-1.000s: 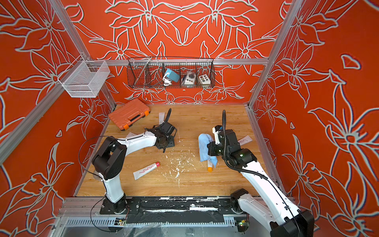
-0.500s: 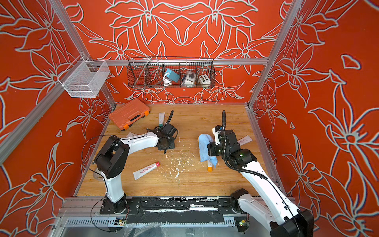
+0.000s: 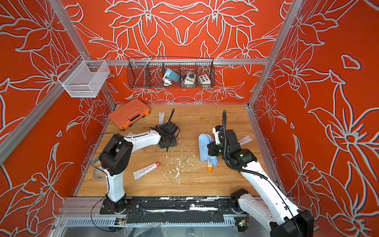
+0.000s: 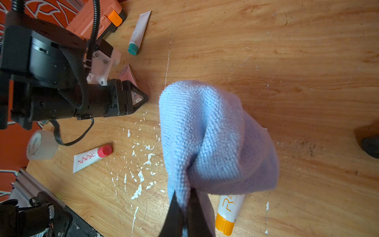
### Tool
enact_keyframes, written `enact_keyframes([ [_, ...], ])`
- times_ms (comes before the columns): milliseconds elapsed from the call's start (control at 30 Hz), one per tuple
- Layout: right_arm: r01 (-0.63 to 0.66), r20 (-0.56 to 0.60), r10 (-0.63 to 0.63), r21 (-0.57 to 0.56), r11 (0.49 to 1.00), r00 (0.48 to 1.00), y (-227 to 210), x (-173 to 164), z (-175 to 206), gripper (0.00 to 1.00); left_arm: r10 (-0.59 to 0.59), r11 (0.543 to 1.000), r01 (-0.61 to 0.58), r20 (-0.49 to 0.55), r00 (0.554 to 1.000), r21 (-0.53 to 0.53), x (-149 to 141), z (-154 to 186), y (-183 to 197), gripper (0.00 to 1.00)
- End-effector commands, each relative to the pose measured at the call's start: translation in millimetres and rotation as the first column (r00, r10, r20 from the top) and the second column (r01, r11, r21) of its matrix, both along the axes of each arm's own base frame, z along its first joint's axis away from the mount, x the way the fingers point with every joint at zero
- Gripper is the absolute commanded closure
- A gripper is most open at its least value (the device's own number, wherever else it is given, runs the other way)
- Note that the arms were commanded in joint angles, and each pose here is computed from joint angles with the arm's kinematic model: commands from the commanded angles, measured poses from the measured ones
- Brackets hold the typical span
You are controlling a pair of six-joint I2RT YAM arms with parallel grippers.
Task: Wipe the surface of the toothpaste tube
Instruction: Move the toothpaste to the center of the board.
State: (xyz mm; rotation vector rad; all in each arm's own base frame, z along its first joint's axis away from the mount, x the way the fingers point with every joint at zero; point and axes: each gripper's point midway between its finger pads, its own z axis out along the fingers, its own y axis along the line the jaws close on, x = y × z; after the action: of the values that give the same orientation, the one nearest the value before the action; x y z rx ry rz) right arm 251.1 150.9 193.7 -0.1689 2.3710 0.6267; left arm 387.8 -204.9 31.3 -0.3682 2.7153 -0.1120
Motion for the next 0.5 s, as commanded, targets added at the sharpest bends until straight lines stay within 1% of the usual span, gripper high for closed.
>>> enact_keyframes([
  [0,0.014,0.001,-0.014,0.016,1.000,1.000,-2.2,-1.4,0.6,1.00,0.041,0.999,-0.040,-0.022,0.999,0.025,-0.5,-5.7,8.8,0.44],
  [133,0.015,0.004,-0.015,0.010,1.000,1.000,-3.2,-1.8,0.8,1.00,0.035,0.999,-0.034,-0.031,0.999,0.041,-3.6,-8.5,11.8,0.49],
  [467,0.008,0.006,-0.008,0.014,1.000,1.000,-1.5,-0.1,2.0,1.00,0.010,0.999,-0.009,-0.022,1.000,0.048,-12.3,-1.7,18.6,0.67],
])
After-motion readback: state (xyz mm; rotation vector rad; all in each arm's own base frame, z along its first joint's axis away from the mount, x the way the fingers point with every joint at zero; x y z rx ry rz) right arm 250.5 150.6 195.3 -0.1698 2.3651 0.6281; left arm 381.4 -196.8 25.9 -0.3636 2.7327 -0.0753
